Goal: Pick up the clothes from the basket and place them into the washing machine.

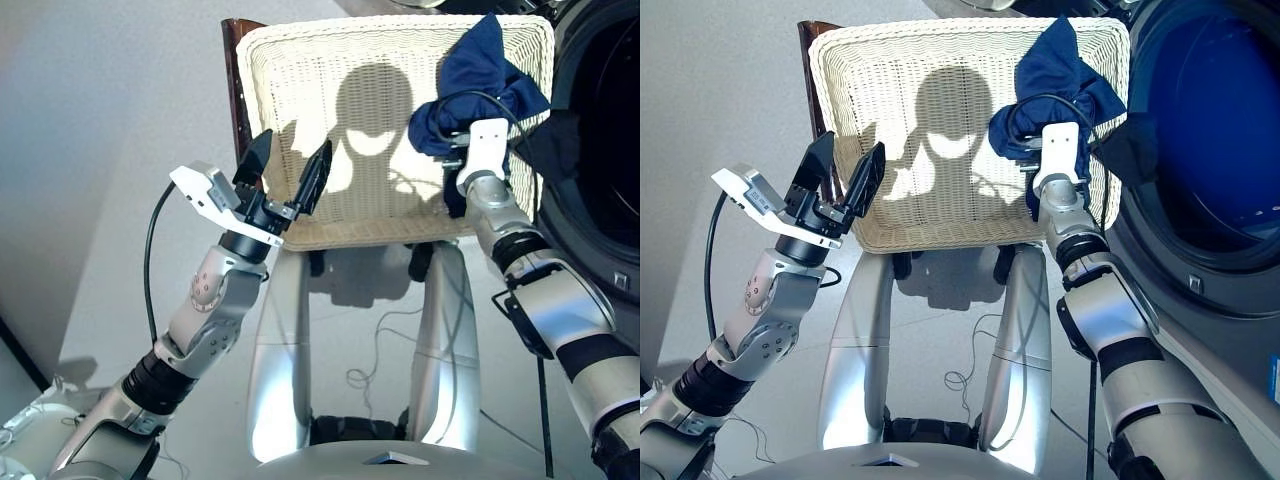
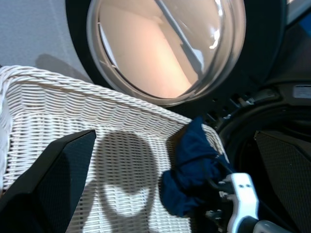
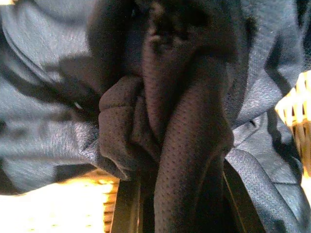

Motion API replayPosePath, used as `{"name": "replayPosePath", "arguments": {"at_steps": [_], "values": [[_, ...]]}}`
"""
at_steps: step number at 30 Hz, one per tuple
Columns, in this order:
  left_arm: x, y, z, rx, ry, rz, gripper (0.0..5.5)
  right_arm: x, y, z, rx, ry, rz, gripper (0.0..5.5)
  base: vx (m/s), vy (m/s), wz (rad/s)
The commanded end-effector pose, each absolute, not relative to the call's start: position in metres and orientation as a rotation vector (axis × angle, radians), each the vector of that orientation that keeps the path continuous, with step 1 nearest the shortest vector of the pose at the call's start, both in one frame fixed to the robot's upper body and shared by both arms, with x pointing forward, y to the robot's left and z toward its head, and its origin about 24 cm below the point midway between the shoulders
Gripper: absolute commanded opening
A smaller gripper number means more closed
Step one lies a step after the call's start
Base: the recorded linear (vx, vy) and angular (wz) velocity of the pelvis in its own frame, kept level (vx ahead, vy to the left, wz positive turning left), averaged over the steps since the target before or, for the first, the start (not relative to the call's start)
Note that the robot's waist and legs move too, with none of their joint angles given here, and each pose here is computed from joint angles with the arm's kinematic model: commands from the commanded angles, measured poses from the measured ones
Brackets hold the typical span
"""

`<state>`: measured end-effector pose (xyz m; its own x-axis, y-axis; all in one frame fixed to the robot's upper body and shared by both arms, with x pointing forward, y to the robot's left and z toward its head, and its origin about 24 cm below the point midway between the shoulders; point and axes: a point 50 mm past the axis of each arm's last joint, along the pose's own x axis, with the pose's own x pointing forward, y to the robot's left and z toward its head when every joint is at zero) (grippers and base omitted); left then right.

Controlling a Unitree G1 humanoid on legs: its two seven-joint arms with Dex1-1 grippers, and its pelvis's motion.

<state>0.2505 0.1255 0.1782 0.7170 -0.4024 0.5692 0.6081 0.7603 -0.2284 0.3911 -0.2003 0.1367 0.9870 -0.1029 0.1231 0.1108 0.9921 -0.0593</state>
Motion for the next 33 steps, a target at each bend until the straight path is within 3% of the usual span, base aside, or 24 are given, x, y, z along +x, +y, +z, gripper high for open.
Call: {"name": "replayPosePath", "arguments": {"at_steps": [1, 13, 19, 23, 28, 33], "values": [[0.232, 0.127, 0.195, -0.472, -0.640, -0.594, 5.50, 0.378, -0.197, 0.150, 0.033, -0.291, -0.086, 0.00, 0.000, 0.000, 0.000], [0.233, 0.135, 0.193, -0.474, -0.654, -0.552, 5.50, 0.341, -0.221, 0.101, 0.382, -0.294, -0.251, 0.00, 0.000, 0.000, 0.000], [0.234, 0.134, 0.193, -0.527, -0.648, -0.538, 5.50, 0.340, -0.237, 0.102, 0.911, -0.425, -0.410, 0.00, -0.016, 0.004, -0.001], [0.234, 0.133, 0.192, -0.541, -0.630, -0.534, 5.50, 0.339, -0.246, 0.098, 1.125, -0.464, -0.479, 0.00, -0.002, 0.006, -0.004], [0.235, 0.133, 0.193, -0.536, -0.624, -0.535, 5.50, 0.341, -0.268, 0.111, 1.253, -0.557, -0.548, 0.00, 0.000, 0.000, 0.000], [0.234, 0.134, 0.198, -0.517, -0.648, -0.541, 5.50, 0.346, -0.298, 0.157, 1.294, -0.730, -0.568, 0.00, -0.001, 0.001, -0.002]]}}
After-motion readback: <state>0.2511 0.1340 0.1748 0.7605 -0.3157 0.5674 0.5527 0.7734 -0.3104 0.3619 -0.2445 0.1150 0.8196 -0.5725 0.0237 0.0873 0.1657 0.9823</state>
